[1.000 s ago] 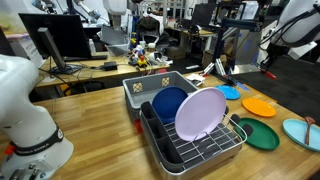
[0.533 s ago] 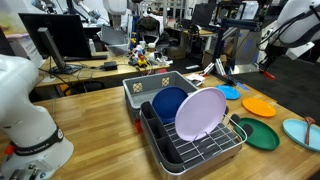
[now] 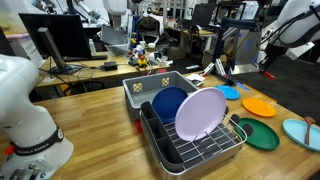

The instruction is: Move the butter knife to the blue plate

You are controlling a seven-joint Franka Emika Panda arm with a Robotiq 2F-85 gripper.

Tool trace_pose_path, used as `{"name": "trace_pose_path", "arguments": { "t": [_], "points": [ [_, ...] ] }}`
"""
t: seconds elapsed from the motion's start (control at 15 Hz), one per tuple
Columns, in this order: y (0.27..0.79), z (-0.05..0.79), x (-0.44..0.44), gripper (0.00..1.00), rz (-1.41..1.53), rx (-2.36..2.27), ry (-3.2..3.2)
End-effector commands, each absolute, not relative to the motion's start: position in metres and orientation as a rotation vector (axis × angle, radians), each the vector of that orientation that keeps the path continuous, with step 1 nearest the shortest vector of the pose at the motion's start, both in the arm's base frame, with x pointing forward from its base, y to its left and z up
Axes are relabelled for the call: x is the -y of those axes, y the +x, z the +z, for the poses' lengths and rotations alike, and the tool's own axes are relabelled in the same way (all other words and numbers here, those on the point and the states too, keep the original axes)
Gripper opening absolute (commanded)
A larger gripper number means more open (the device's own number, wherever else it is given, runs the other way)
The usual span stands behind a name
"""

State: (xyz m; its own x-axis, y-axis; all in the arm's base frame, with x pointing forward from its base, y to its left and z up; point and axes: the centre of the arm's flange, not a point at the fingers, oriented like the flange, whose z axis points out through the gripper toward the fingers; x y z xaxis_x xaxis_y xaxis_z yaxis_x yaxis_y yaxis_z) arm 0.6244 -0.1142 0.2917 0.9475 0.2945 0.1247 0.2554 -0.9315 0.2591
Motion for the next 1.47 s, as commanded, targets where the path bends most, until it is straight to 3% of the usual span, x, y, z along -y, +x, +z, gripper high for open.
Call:
{"name": "trace_pose_path", "arguments": {
  "t": [0.0,0.07,0.13,0.8,1.27,1.33,1.4],
  "points": [
    [0.624,0.292,0.114,0.18,0.236,-0.41,2.861],
    [0.624,0.292,0.114,0.18,0.236,-0.41,2.861],
    [0.628,0.291,0.114,0.04,0.208,-0.418,2.87],
    [0.693,0.288,0.107,0.04,-0.01,-0.607,2.855],
    [0.723,0.251,0.104,0.04,0.037,-0.803,2.812],
    [0.708,0.254,0.1,0.18,0.018,-0.742,2.815],
    [0.711,0.251,0.099,0.18,0.019,-0.759,2.81]
  ]
}}
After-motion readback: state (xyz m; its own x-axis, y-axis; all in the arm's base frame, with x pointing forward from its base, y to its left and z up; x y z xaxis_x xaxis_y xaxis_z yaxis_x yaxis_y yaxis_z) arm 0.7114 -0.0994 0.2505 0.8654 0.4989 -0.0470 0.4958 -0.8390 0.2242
